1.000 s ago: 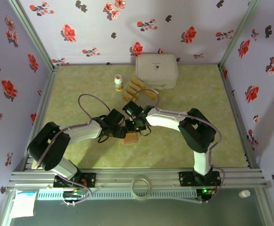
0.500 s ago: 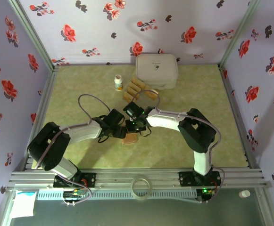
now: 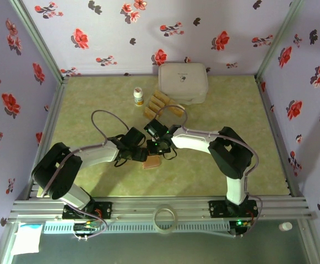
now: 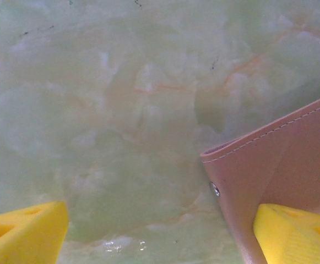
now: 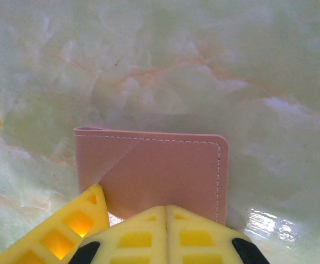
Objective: Put the credit cards into the card holder
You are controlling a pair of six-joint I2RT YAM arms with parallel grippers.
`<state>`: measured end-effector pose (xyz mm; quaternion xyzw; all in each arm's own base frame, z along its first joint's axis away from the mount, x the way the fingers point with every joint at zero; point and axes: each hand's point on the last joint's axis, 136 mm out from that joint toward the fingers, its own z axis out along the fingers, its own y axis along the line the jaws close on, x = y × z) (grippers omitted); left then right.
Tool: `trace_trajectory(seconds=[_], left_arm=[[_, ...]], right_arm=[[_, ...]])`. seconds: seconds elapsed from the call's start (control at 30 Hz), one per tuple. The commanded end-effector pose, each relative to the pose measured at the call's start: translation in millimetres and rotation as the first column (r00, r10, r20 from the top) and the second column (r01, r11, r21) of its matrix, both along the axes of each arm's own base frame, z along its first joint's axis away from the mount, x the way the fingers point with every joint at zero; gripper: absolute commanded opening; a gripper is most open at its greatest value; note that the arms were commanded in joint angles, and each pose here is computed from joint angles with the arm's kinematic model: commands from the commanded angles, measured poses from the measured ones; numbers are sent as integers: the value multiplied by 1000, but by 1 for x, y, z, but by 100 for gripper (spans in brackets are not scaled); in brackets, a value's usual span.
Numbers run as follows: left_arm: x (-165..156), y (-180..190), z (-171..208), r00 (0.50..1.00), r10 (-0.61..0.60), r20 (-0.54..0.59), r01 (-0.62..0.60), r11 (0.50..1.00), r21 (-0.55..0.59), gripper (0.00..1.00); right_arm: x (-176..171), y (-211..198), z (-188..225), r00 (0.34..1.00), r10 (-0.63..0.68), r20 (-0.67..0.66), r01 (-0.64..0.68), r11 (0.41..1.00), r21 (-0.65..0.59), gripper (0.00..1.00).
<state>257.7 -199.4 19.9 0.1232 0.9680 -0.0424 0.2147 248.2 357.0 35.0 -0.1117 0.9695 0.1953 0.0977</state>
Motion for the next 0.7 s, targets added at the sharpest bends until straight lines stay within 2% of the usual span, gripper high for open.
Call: trace_trajectory(seconds=[0.0, 0.2, 0.5, 0.67], left_arm=[[-18, 16, -27, 998, -4, -67, 10, 996, 86, 89], [-18, 16, -26, 998, 2, -64, 3, 997, 80, 89], [10, 14, 19, 999, 52, 9, -52, 999, 4, 95], [19, 20, 21, 998, 65, 9, -65, 998, 2, 95]], right_arm=[[-9, 16, 14, 1000, 13, 3, -13, 997, 74, 0], [-10, 15, 14, 1000, -7, 5, 6, 995, 98, 0], [-12, 9, 4, 1000, -17, -4, 17, 997, 76, 0], [-12, 7, 5, 1000, -17, 1, 17, 998, 68, 0]])
